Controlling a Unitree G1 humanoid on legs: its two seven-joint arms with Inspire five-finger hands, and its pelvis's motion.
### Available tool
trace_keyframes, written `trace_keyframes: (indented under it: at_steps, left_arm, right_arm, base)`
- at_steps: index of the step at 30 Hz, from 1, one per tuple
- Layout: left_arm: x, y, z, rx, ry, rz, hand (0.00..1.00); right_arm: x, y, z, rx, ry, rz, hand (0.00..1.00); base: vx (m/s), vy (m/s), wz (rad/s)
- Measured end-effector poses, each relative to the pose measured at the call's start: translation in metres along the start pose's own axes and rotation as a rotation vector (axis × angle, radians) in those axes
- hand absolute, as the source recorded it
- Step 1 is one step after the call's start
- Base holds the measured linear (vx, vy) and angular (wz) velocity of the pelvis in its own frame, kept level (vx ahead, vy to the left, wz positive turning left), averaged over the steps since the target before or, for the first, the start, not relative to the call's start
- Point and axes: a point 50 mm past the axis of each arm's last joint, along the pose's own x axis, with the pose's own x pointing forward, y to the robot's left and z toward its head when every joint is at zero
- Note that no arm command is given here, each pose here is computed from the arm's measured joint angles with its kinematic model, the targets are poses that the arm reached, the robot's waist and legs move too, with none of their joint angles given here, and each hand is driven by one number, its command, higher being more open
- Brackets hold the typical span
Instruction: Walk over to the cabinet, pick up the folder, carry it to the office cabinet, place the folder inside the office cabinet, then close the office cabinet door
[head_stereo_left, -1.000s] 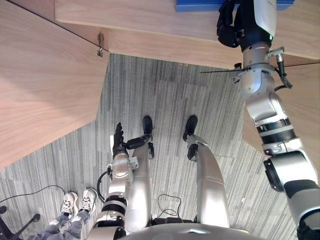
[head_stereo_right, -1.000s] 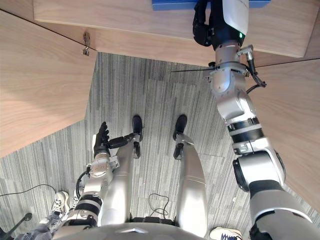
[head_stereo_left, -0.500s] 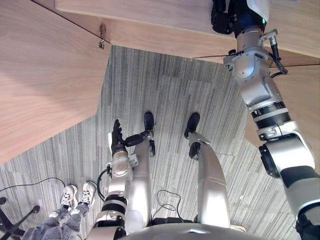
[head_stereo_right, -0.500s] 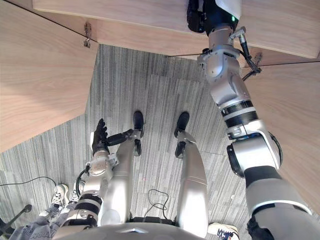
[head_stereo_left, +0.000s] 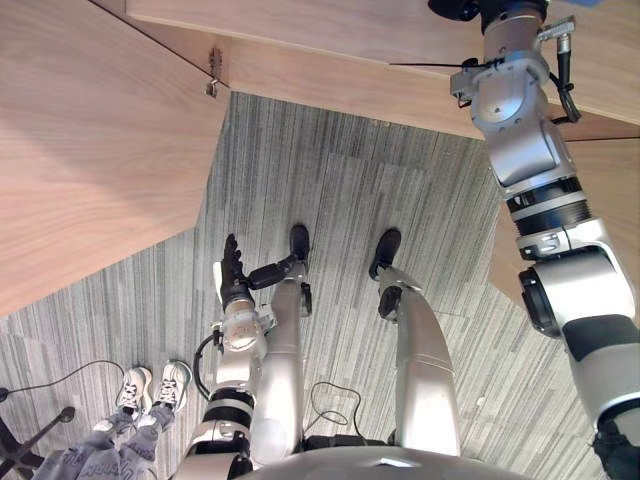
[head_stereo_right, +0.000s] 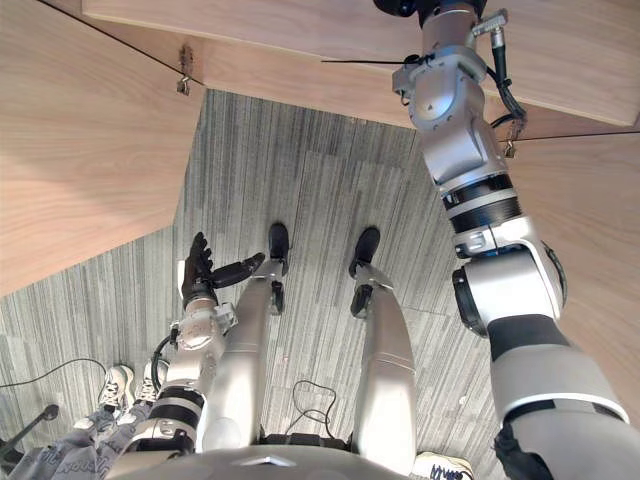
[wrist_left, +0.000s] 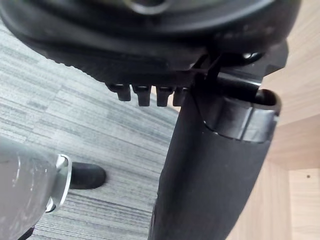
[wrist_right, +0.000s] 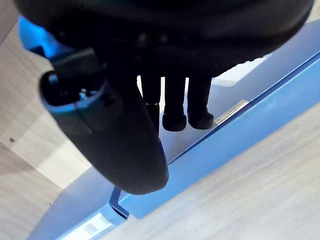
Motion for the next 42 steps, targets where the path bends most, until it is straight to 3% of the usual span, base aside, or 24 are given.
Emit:
trace_keyframes:
  at_steps: [7,25,42]
  left_arm:
    - [0.000,0.001,0.000,0.004,0.002,-0.006,1.00]
    - [0.001,0.007,-0.011,0.037,0.045,-0.010,1.00]
    - [0.003,0.010,-0.008,0.024,0.037,0.016,1.00]
  right_arm:
    - [-0.021,-0.015,-0.019,0.102,0.047,-0.071,0.00]
    - [-0.050,0.009,-0.058,0.057,0.167,0.071,0.00]
    - [-0.020,-0.001,-0.053,0.059,0.182,0.026,0.00]
  base:
    - [0.00,0.000,0.00]
    - [-0.01,-0.028,-0.04]
    - [0.02,-0.012,0.04]
